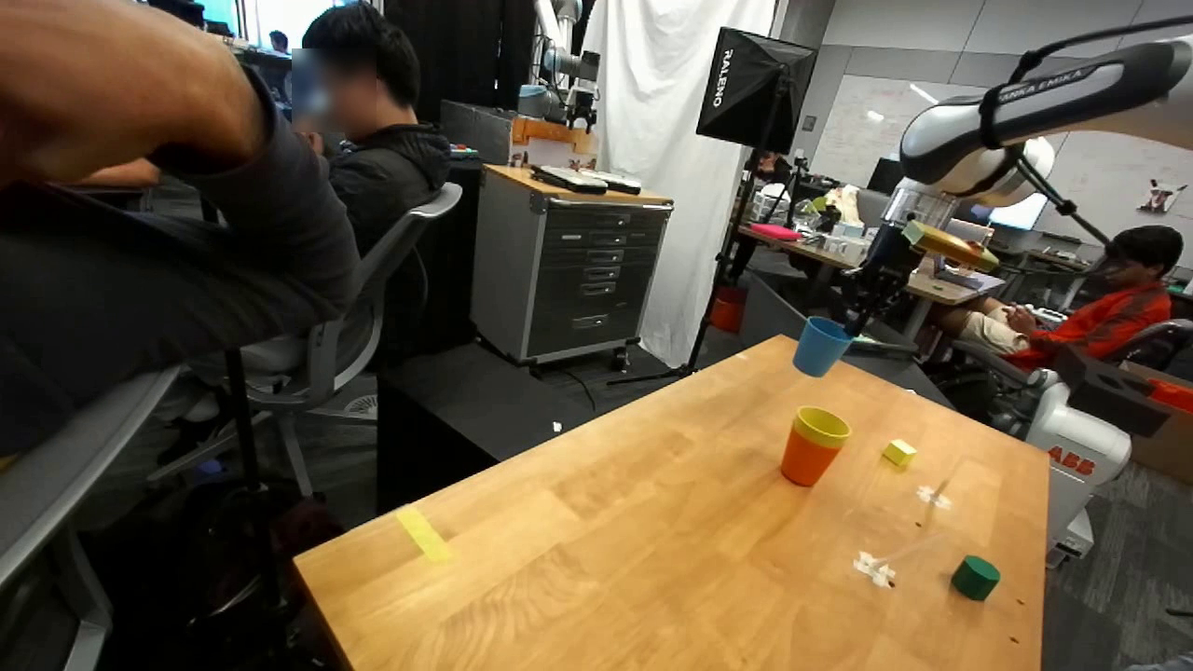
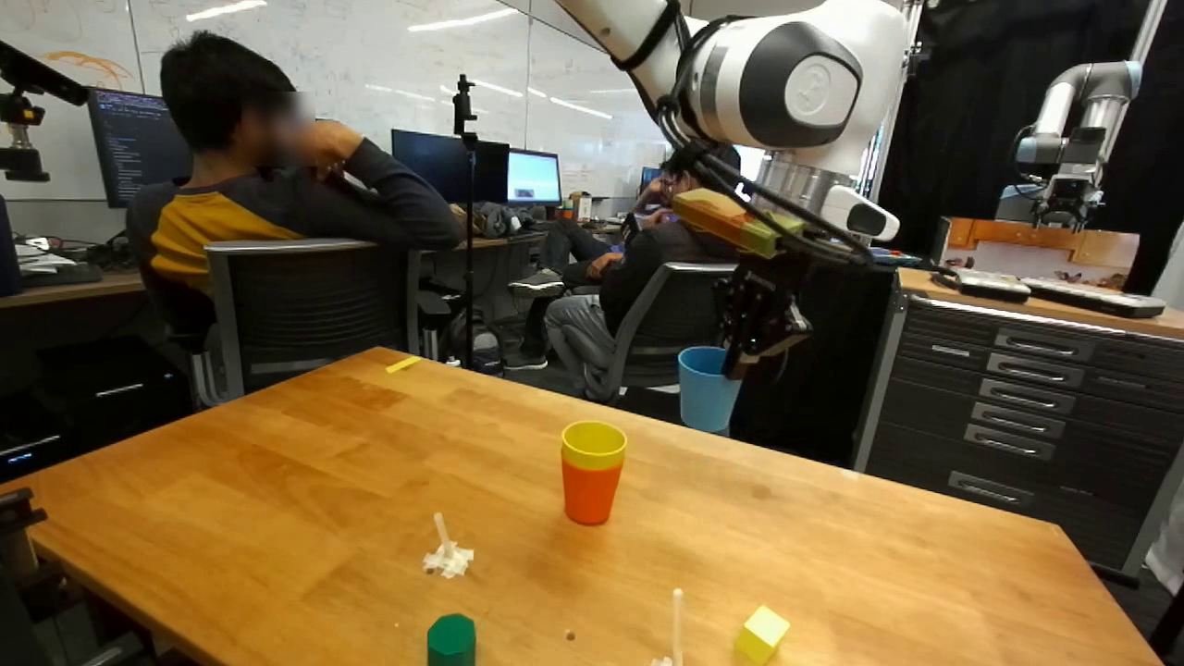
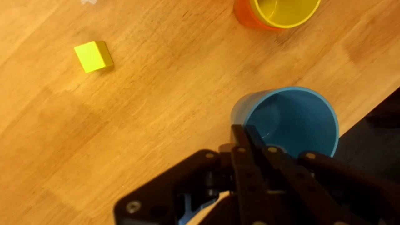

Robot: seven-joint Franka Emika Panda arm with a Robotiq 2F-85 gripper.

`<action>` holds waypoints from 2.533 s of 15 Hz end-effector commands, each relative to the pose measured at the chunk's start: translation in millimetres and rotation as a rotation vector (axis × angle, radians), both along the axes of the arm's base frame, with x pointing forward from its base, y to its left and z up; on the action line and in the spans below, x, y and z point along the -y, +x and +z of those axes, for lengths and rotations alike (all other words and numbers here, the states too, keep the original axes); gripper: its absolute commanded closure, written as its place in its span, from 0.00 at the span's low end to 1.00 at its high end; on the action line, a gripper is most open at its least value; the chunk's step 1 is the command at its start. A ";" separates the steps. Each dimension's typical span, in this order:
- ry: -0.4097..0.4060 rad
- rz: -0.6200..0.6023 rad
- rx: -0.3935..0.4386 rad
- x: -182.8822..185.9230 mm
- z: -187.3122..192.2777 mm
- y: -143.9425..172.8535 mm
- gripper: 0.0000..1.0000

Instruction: Stack up the cups

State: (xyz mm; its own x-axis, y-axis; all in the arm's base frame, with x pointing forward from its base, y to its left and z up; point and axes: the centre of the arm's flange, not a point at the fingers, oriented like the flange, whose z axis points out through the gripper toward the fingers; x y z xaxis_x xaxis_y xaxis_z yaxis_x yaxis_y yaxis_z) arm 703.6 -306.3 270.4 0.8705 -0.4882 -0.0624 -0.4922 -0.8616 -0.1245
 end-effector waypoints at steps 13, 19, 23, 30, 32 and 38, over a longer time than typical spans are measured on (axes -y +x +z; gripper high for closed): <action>0.106 0.378 -0.020 -74.2 19.1 -151.8 0.99; 0.089 0.369 0.030 -86.2 -6.7 -156.7 0.99; 0.110 0.349 0.060 -89.6 5.1 -153.2 0.99; 0.098 0.297 0.112 -79.3 28.7 -139.6 0.99; 0.089 0.273 0.123 -75.6 28.5 -128.9 0.99; 0.059 0.222 0.134 -71.8 28.0 -102.1 0.99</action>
